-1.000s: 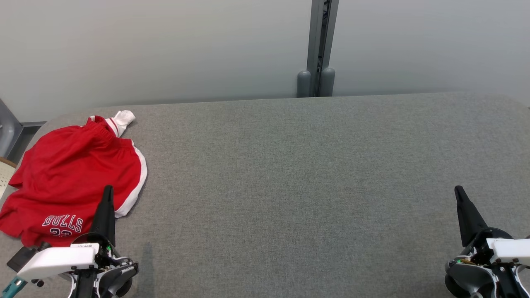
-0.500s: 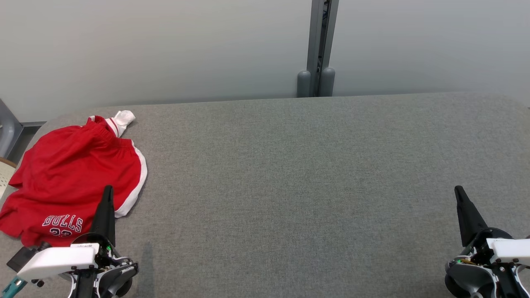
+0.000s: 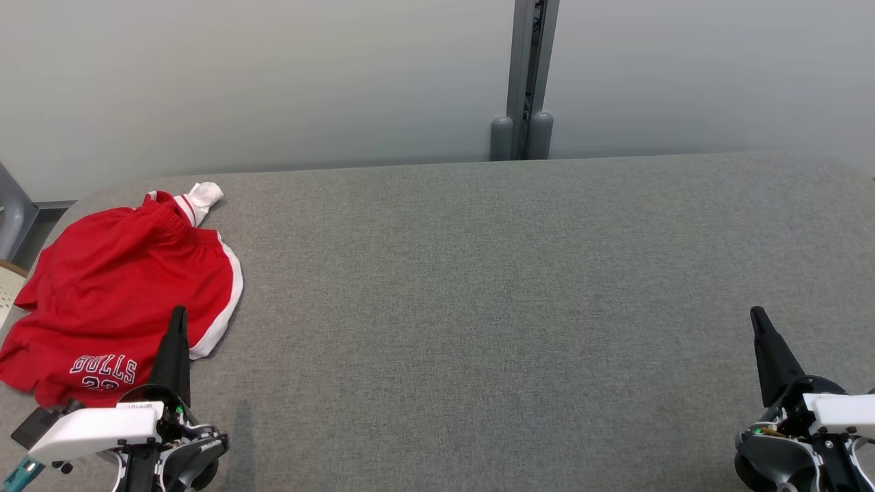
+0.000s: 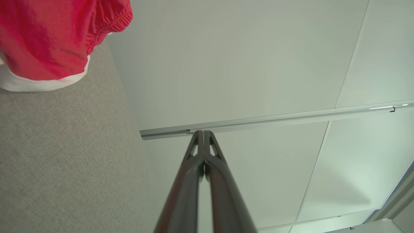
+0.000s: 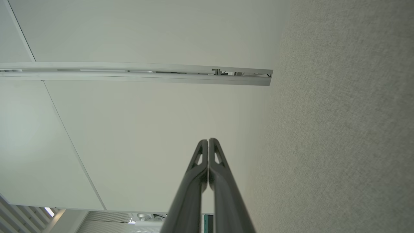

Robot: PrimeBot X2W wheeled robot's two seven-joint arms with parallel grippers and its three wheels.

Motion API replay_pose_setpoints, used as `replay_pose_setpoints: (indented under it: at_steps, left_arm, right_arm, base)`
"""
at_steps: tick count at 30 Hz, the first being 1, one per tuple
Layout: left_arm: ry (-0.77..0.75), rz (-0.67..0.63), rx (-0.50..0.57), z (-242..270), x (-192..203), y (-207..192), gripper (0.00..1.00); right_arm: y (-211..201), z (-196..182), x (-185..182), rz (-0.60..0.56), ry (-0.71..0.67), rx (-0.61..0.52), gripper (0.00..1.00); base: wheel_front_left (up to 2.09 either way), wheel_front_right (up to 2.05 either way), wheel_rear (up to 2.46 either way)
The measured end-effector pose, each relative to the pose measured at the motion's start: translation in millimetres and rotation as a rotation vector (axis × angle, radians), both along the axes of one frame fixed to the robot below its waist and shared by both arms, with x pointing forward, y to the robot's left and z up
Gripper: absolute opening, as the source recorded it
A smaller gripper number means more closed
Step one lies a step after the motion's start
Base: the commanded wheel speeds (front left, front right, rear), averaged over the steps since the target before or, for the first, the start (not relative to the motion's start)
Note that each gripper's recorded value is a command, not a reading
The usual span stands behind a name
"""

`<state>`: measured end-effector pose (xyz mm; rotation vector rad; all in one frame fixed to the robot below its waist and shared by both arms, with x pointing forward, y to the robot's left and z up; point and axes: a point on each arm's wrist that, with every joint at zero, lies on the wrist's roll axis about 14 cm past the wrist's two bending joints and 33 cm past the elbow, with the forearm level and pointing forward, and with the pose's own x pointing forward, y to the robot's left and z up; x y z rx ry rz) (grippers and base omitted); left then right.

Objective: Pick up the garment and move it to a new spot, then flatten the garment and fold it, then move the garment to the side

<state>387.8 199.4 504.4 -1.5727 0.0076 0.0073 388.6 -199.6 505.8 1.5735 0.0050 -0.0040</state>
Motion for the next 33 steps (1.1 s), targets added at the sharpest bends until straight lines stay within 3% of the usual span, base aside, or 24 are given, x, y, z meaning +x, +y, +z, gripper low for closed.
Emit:
replay_pose_setpoints:
  at_steps: [9, 10, 15, 22, 27, 33]
  left_arm:
    - [0.0, 0.0, 0.0, 0, 0, 0, 0.0]
    - [0.0, 0.0, 0.0, 0, 0, 0, 1.0]
    - [0.075, 0.002, -0.016, -26, -12, -4, 1.0]
    - [0.059, -0.001, 0.01, -20, -8, -9, 1.0]
    - [0.038, -0.016, 0.085, -12, -4, -13, 1.0]
    - [-0.005, -0.022, 0.232, 3, 1, -14, 1.0]
  right_arm:
    - [0, 0, 0, 0.0, 0.0, 0.0, 0.0]
    - [0, 0, 0, 0.0, 0.0, 0.0, 1.0]
    - [4, -24, -11, -0.001, 0.071, 0.02, 1.0]
    - [5, -19, -9, -0.012, 0.059, -0.013, 1.0]
    - [3, -15, -7, -0.014, 0.047, -0.078, 1.0]
    - [-1, 2, -2, -0.027, 0.003, -0.233, 1.0]
  base:
    - [0.0, 0.0, 0.0]
    - [0.0, 0.0, 0.0]
    - [0.0, 0.0, 0.0]
    - [0.0, 0.0, 0.0]
    - [0.0, 0.0, 0.0]
    - [0.0, 0.0, 0.0]
